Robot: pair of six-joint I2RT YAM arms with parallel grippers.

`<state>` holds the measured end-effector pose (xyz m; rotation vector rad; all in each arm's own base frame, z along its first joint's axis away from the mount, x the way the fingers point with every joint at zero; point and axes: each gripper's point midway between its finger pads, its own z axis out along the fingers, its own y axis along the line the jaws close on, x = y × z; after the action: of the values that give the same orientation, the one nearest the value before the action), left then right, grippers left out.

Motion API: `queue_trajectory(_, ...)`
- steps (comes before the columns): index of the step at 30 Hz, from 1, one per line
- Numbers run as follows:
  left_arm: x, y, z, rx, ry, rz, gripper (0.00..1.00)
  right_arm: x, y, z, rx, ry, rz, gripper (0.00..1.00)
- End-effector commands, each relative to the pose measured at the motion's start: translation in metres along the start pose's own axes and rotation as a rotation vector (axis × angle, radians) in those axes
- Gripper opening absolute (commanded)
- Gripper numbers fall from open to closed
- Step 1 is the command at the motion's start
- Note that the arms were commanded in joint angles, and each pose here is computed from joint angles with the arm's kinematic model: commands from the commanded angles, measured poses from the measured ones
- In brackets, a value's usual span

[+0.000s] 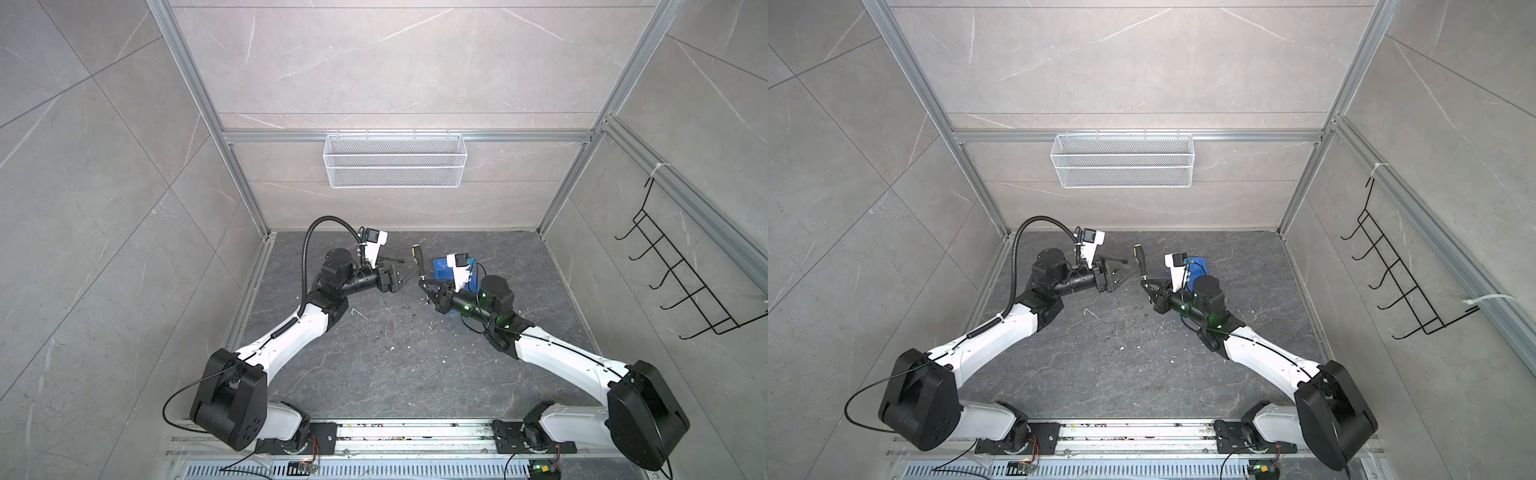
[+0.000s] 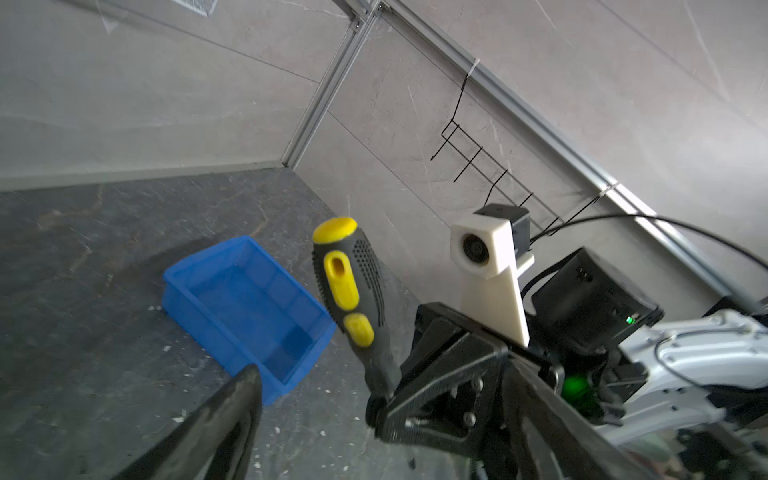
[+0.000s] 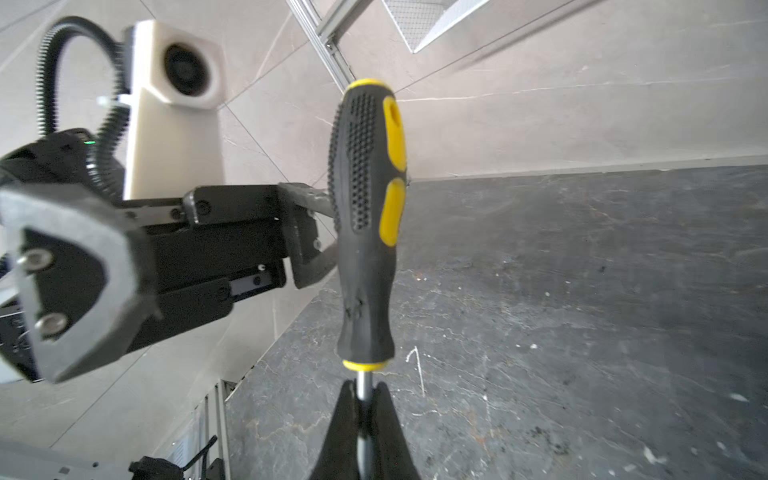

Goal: Put the screwdriver in the bin

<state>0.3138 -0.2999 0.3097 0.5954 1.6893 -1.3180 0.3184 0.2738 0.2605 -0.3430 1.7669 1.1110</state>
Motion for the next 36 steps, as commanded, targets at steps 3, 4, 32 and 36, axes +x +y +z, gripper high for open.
queue_trajectory(3,0.009,-0.011,-0.011,-0.044,-0.022,0.338,0.99,-0.009,-0.028,-0.017,0.172,0.011,-0.072,0.0)
queue_trajectory(4,0.015,-0.011,-0.012,-0.06,-0.014,0.376,1.0,-0.009,-0.036,-0.02,0.209,0.022,-0.078,0.0)
queue_trajectory(32,0.113,-0.01,0.035,-0.061,0.277,0.705,1.0,0.049,-0.224,-0.02,0.948,0.517,-0.068,0.0)
queue_trajectory(36,0.115,-0.009,0.036,-0.06,0.283,0.7,1.0,0.061,-0.237,-0.016,0.965,0.556,-0.055,0.0)
